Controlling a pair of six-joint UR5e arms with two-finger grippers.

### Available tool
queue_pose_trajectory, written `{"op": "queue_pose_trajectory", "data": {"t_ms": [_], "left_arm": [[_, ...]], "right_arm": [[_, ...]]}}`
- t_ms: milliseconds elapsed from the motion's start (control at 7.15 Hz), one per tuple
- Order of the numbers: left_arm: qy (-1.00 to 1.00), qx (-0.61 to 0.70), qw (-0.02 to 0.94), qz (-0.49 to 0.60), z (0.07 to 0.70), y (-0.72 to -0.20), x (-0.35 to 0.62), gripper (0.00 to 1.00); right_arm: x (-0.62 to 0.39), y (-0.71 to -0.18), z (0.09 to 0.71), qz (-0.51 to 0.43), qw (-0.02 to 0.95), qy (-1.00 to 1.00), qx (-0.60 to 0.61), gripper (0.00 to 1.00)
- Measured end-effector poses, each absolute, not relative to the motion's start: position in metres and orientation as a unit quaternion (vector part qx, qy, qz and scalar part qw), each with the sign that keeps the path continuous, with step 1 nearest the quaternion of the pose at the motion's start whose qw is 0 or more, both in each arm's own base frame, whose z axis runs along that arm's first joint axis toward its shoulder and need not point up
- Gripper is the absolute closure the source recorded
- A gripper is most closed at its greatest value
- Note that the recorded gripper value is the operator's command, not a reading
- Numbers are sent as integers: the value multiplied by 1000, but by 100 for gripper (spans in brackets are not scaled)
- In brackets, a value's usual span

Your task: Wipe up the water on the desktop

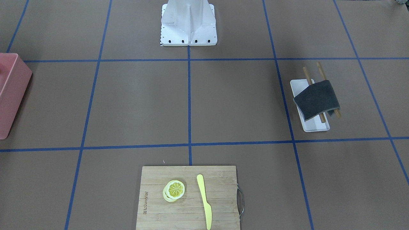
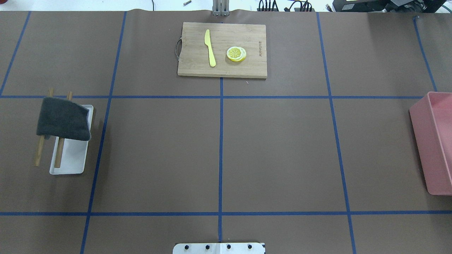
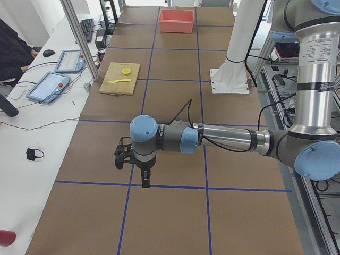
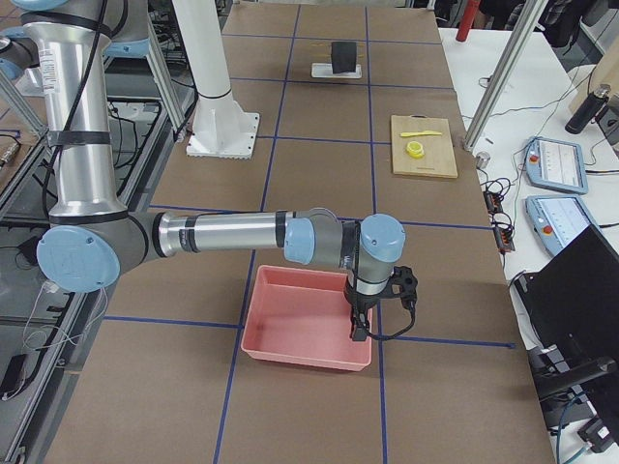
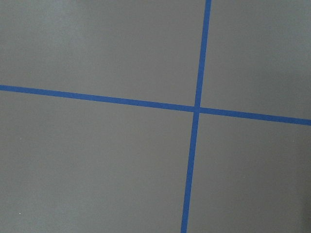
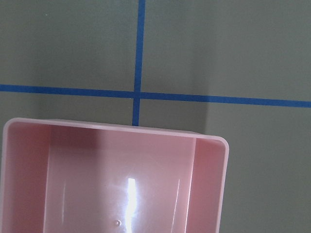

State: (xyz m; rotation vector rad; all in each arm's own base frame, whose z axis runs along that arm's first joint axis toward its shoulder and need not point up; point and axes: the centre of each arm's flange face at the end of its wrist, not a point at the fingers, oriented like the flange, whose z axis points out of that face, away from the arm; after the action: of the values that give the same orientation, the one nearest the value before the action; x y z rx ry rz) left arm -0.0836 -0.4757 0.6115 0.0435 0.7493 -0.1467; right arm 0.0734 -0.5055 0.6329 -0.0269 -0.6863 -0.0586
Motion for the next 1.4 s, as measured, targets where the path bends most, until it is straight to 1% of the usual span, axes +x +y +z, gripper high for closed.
{"op": "queue_pose_trajectory", "data": {"t_ms": [979,1399], "left_arm": [[369,25,926,-69,608,-475,-83,2],[374,70,924,-41,571,-489,-68,2]], "right_arm": [[73,-504,626,-30,941,-338,-9,0],[70,-504,617,-32,935,-354,-1,0]]}}
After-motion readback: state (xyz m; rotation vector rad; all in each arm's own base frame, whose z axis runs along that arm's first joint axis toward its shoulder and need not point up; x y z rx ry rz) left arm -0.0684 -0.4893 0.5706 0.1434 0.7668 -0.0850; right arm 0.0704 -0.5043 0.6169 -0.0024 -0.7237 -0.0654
